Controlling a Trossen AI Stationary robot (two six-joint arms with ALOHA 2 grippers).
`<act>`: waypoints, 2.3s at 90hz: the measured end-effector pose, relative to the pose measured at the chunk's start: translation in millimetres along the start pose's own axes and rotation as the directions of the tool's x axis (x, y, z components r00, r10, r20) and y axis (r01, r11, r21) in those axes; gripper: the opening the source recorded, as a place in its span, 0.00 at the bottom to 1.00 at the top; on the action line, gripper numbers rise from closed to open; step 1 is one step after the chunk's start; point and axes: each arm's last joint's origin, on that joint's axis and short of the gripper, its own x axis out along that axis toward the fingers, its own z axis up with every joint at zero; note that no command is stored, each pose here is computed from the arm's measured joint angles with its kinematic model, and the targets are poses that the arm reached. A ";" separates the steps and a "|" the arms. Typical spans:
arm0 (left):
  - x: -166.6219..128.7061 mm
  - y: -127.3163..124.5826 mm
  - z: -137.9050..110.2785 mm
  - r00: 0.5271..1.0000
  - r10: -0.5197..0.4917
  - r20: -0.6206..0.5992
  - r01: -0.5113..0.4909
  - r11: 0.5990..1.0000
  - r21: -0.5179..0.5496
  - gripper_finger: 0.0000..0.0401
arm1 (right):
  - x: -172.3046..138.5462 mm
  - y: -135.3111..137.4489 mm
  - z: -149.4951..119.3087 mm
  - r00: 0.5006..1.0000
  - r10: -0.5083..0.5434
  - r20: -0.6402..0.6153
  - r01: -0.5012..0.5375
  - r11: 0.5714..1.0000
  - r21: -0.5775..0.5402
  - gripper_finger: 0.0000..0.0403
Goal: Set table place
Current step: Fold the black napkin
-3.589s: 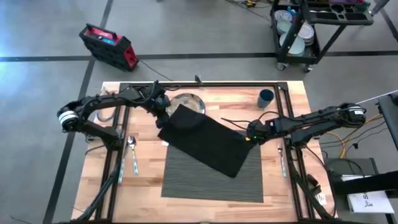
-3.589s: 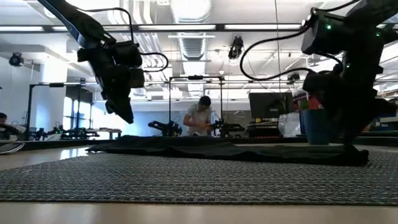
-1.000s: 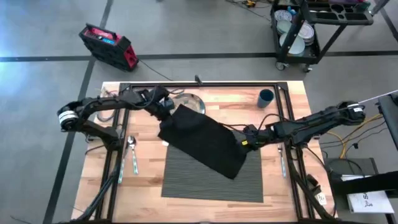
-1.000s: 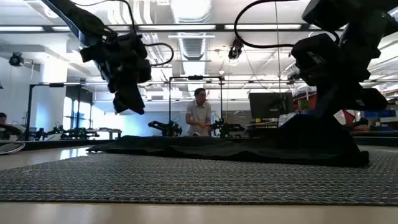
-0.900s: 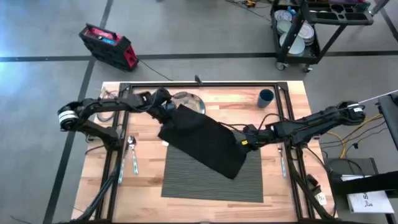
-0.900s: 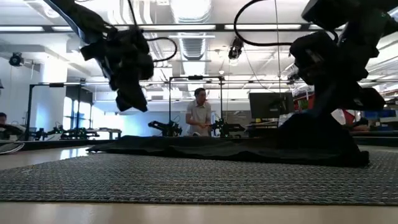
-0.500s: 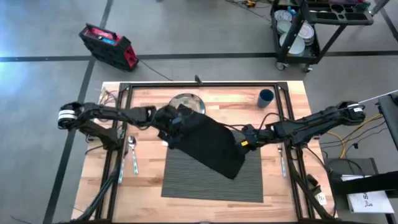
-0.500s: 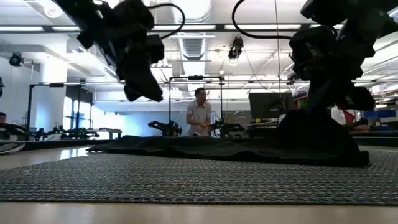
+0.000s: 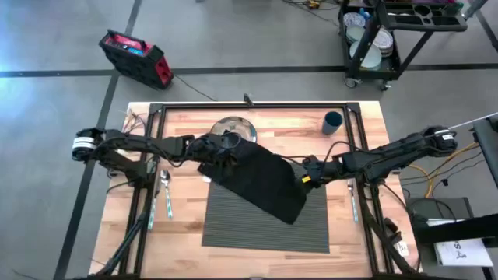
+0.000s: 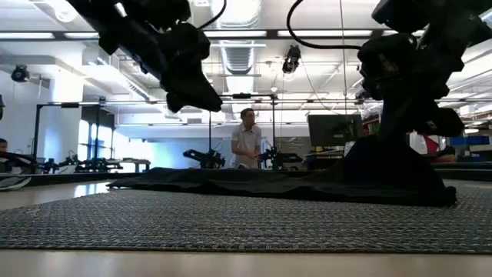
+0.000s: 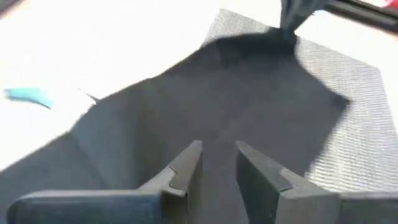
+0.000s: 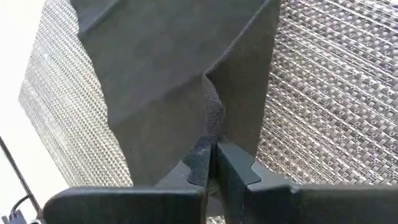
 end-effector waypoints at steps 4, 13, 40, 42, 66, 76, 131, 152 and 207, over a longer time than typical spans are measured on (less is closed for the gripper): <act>0.0 0.8 1.6 0.999 0.029 0.020 -0.030 0.999 0.043 0.19 | 0.0 0.5 0.4 1.000 0.004 0.011 -0.004 1.000 0.021 0.00; -0.2 2.1 4.4 0.995 0.082 0.058 -0.090 0.984 0.153 0.20 | -0.3 1.2 1.2 1.000 0.008 0.029 -0.010 0.998 0.063 0.00; 3.8 29.6 8.8 0.974 0.205 0.098 -0.222 0.952 0.213 0.24 | -0.6 4.8 3.1 0.998 0.046 0.047 -0.053 0.987 0.151 0.00; 5.3 33.2 7.7 0.975 0.204 0.086 -0.218 0.955 0.200 0.24 | -0.6 4.8 3.1 0.998 0.046 0.047 -0.053 0.987 0.154 0.00; 22.8 50.4 -4.4 0.997 0.079 -0.015 -0.078 0.995 0.055 0.27 | -0.6 4.8 3.7 0.997 0.040 0.066 -0.050 0.987 0.151 0.00; 25.6 47.9 -6.6 0.998 0.051 -0.029 -0.050 0.998 0.037 0.28 | -0.6 4.6 4.1 0.996 0.034 0.082 -0.044 0.991 0.128 0.00; 26.0 42.3 -7.5 0.999 -0.026 -0.041 0.019 0.986 -0.168 0.20 | -0.7 5.3 4.9 0.994 0.038 0.099 -0.036 0.999 -0.025 0.00; 27.1 25.1 -9.8 0.995 -0.081 -0.052 0.074 0.988 -0.137 0.20 | -3.8 8.0 6.0 0.991 0.072 0.112 -0.069 0.997 -0.035 0.00; 27.3 5.6 -15.3 0.989 -0.124 -0.084 0.114 0.988 -0.109 0.20 | -32.3 18.5 13.5 0.941 0.234 0.245 -0.223 0.972 -0.073 0.00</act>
